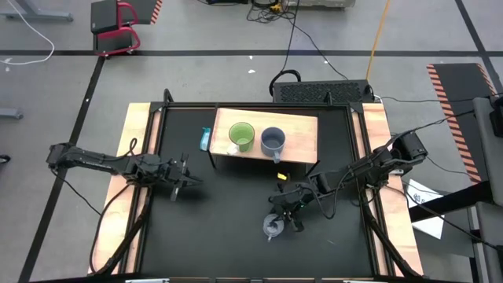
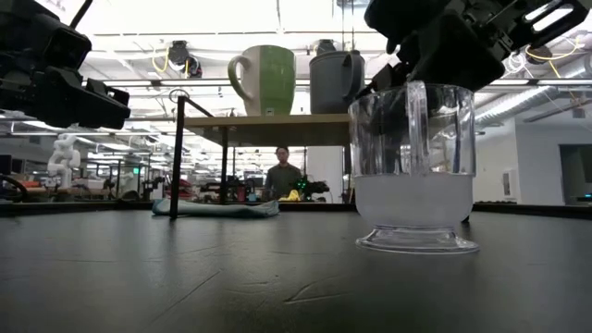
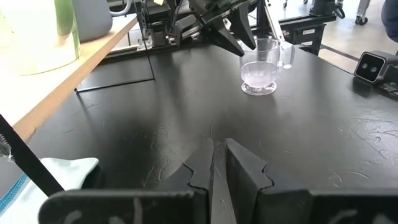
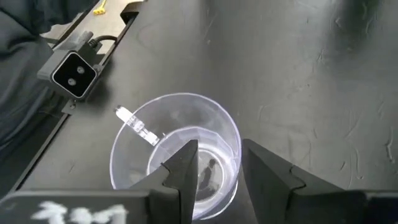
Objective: Stack small to large cups/mugs on shelf
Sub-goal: Put the transparent cup on the shelf
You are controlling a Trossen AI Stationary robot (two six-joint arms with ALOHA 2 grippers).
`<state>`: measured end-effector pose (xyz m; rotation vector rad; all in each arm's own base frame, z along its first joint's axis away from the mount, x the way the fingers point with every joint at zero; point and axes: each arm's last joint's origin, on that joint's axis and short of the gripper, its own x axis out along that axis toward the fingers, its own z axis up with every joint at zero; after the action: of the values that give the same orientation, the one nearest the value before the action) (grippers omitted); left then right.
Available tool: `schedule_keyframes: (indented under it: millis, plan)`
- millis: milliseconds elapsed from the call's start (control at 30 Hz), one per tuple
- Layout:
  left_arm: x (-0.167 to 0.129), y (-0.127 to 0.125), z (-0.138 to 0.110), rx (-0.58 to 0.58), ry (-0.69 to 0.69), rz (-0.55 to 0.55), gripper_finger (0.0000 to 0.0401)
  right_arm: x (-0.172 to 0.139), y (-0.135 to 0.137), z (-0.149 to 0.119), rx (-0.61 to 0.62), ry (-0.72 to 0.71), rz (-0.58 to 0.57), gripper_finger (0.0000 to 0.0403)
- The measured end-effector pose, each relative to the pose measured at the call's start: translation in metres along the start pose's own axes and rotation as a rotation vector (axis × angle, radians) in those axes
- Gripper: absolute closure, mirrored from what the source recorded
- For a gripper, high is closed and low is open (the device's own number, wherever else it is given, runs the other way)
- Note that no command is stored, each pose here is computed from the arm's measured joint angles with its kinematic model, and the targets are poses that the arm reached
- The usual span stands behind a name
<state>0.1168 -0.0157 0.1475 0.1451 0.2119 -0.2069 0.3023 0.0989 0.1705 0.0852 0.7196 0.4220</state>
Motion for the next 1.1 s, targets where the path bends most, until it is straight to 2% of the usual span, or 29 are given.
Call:
schedule_keyframes:
  millis: [167,500,900,1100]
  plan:
    - [0.0,0.0,0.0,-0.005,0.0,0.0,0.0359,0.0001,-0.0001,-0.0002,-0.01,0.001,0.0,0.029]
    - [0.0,0.0,0.0,-0.007,0.0,0.0,0.0359,0.0,0.0,-0.0001,-0.016,0.001,0.0,0.0323]
    - [0.0,0.0,0.0,-0.016,0.0,0.0,0.0359,0.0,0.0,-0.0004,-0.027,0.003,0.0,0.0397]
    - [0.0,0.0,0.0,-0.017,0.0,0.0,0.0359,0.0,-0.0001,-0.0004,-0.031,0.003,0.0,0.0399]
